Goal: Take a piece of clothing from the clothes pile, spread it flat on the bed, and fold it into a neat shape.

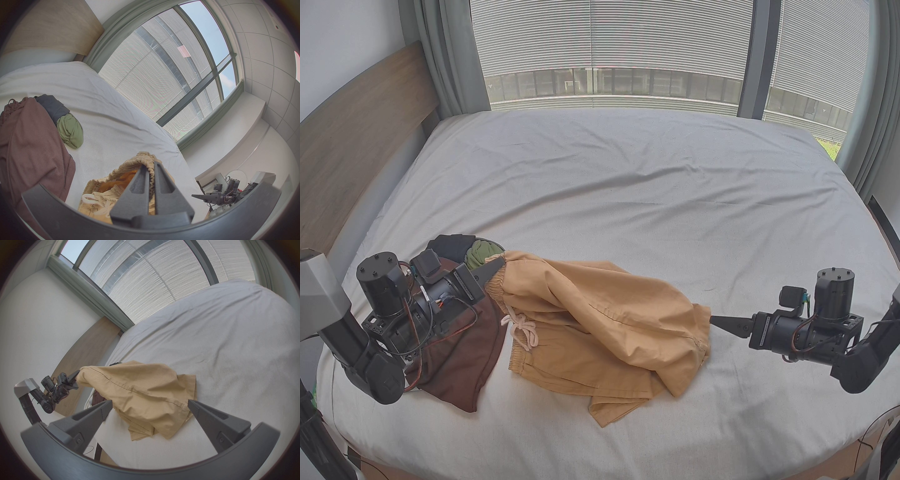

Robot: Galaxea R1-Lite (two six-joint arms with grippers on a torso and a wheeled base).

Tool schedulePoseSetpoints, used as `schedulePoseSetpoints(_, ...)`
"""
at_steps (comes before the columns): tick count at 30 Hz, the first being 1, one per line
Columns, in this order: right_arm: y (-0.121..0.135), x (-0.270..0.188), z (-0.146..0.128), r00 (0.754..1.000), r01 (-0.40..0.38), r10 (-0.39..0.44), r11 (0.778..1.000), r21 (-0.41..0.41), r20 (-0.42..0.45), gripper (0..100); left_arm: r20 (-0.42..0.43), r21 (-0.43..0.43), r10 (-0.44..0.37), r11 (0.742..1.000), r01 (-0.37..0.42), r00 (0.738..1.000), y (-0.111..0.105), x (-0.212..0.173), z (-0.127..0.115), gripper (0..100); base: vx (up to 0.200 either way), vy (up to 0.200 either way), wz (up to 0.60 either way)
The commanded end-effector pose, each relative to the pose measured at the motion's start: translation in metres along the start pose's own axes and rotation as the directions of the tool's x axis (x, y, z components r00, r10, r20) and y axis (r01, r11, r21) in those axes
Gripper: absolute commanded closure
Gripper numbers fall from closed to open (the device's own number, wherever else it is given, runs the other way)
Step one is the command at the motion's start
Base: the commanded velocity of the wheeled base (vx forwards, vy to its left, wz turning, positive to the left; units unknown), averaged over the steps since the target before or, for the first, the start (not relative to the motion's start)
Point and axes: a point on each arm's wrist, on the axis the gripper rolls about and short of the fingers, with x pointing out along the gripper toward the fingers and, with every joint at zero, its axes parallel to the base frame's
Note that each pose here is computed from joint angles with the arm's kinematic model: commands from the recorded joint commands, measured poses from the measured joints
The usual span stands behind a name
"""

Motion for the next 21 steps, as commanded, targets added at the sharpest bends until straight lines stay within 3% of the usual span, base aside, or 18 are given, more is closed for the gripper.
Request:
schedulePoseSetpoints(1, -0.023, 0.028, -0.026, 0.995, 0.046, -0.039, 0.996, 0.076, -0.091, 0, -0.003, -0.002, 0.002, 1.000, -0.002, 1.000, 0.001, 0.000, -0.001, 100, 0.000, 0.000, 0.00)
schedulePoseSetpoints(11, -0.043, 0.058, -0.048, 0.998, 0.026, -0.018, 0.986, 0.163, -0.053, 0, -0.002, -0.001, 0.001, 1.000, -0.001, 1.000, 0.001, 0.000, 0.000, 100, 0.000, 0.000, 0.00)
schedulePoseSetpoints(21, -0.047, 0.071, -0.058, 0.996, 0.032, -0.015, 0.977, 0.209, -0.084, 0, -0.001, -0.001, 0.002, 1.000, -0.002, 1.000, 0.001, 0.000, 0.000, 100, 0.000, 0.000, 0.00)
